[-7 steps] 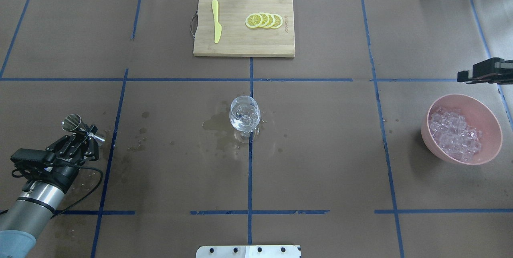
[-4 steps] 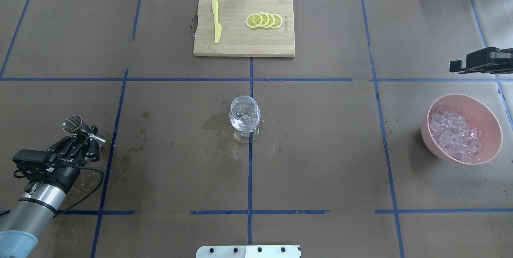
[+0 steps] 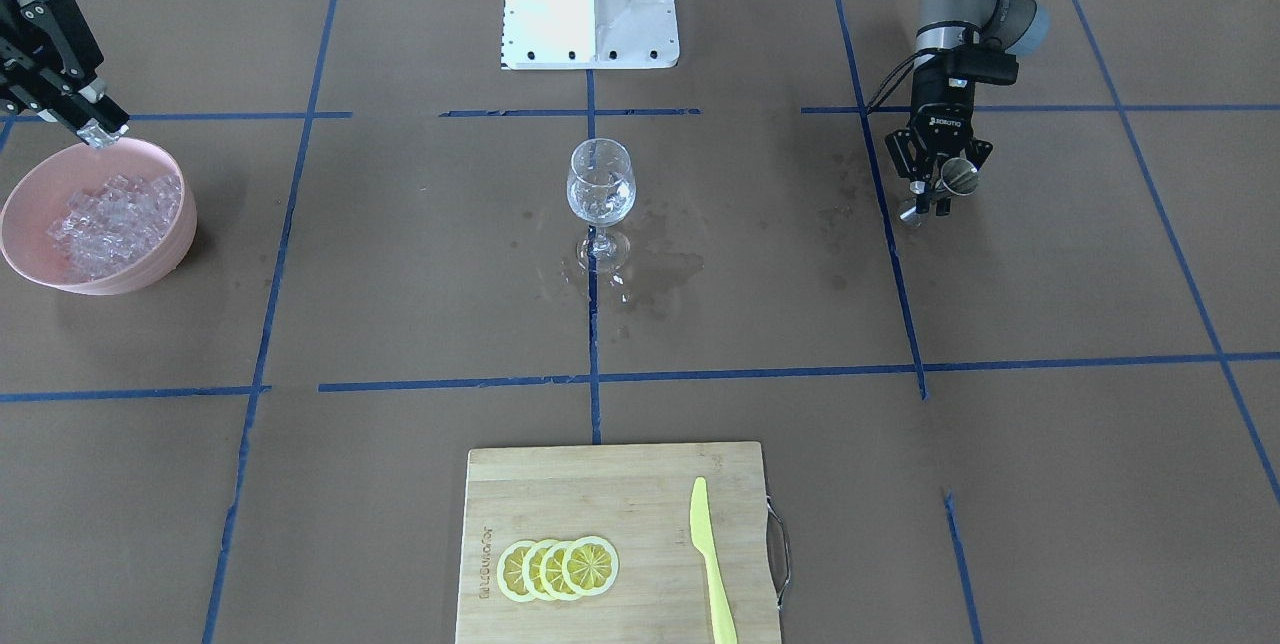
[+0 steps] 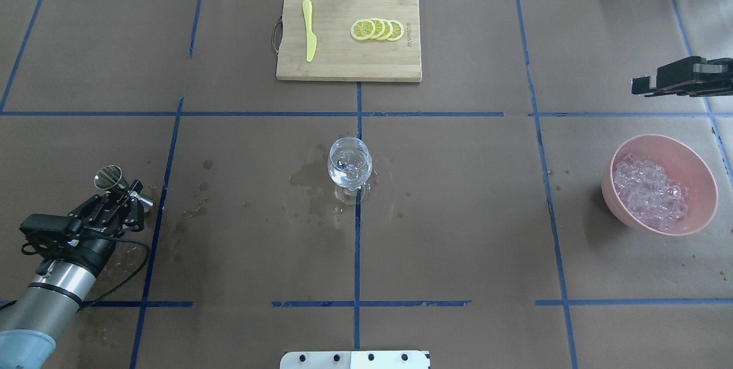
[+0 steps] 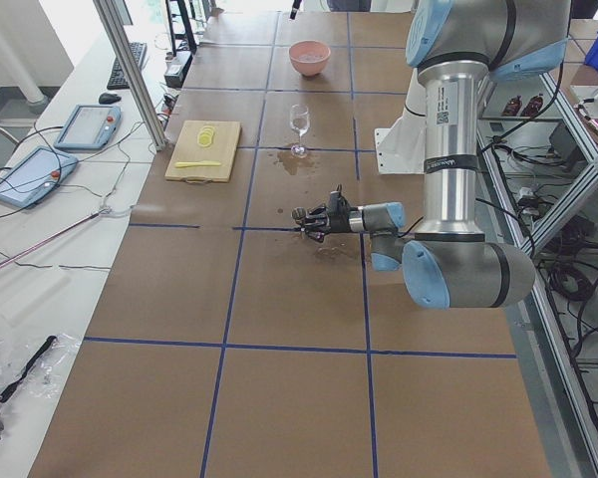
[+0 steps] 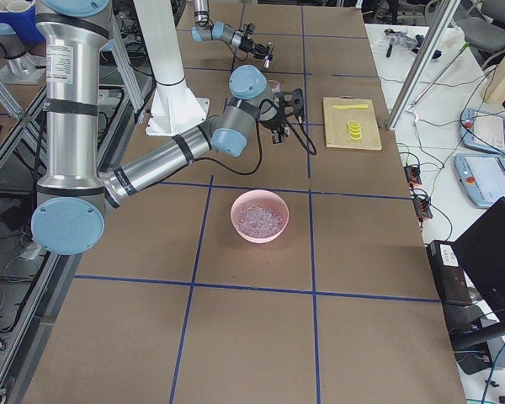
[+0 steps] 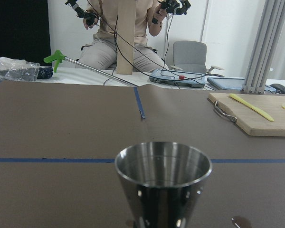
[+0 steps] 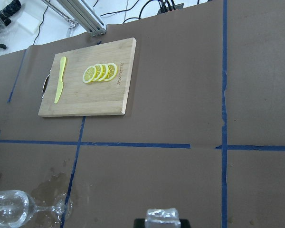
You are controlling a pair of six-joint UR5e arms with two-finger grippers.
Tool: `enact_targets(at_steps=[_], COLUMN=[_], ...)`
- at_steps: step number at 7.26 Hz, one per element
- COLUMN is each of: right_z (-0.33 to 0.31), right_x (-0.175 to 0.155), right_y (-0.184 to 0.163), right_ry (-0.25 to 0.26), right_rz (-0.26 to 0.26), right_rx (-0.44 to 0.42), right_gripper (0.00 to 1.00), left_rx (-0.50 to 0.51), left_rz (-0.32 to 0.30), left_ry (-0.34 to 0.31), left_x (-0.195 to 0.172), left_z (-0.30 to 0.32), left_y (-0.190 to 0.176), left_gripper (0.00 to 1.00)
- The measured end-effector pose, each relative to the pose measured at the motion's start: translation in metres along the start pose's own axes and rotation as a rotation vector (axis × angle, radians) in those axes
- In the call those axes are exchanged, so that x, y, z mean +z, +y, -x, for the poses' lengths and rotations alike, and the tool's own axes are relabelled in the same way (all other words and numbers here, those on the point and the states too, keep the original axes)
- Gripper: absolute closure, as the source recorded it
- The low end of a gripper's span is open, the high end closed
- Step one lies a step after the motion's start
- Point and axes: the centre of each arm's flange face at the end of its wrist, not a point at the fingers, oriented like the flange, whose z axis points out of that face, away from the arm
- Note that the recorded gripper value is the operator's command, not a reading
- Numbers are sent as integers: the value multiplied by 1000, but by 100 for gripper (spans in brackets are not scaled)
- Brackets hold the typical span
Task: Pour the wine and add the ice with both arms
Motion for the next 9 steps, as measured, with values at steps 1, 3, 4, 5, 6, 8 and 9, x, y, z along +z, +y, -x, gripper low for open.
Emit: enact_targets(at_steps=[1,3,4,5,6,8,9], right_z=[4,12,21,35,50,69,77], right_x=[0,1,3,7,12,22,26], right_y=[-1,-4,-6,-9,-10,-9,-9], right_ry=[-9,-24,-39,-59,-79,-102,-112], right_rz=[2,6,8,11,17,31,38], right_rx=[2,-4,-6,2,14,16,12], right_gripper=[100,100,100,100,100,100,100], left_rx=[0,3,8,15,21,26,33], left_rz=[0,0,0,2,11,68,97], left_ry=[0,0,1,2,8,37,47], left_x=[0,0,0,0,-1,-5,-8], left_z=[0,0,-1,-1,-2,-4,-1], left_y=[0,0,0,-1,-2,-6,-7], left_gripper=[41,0,0,0,0,0,0])
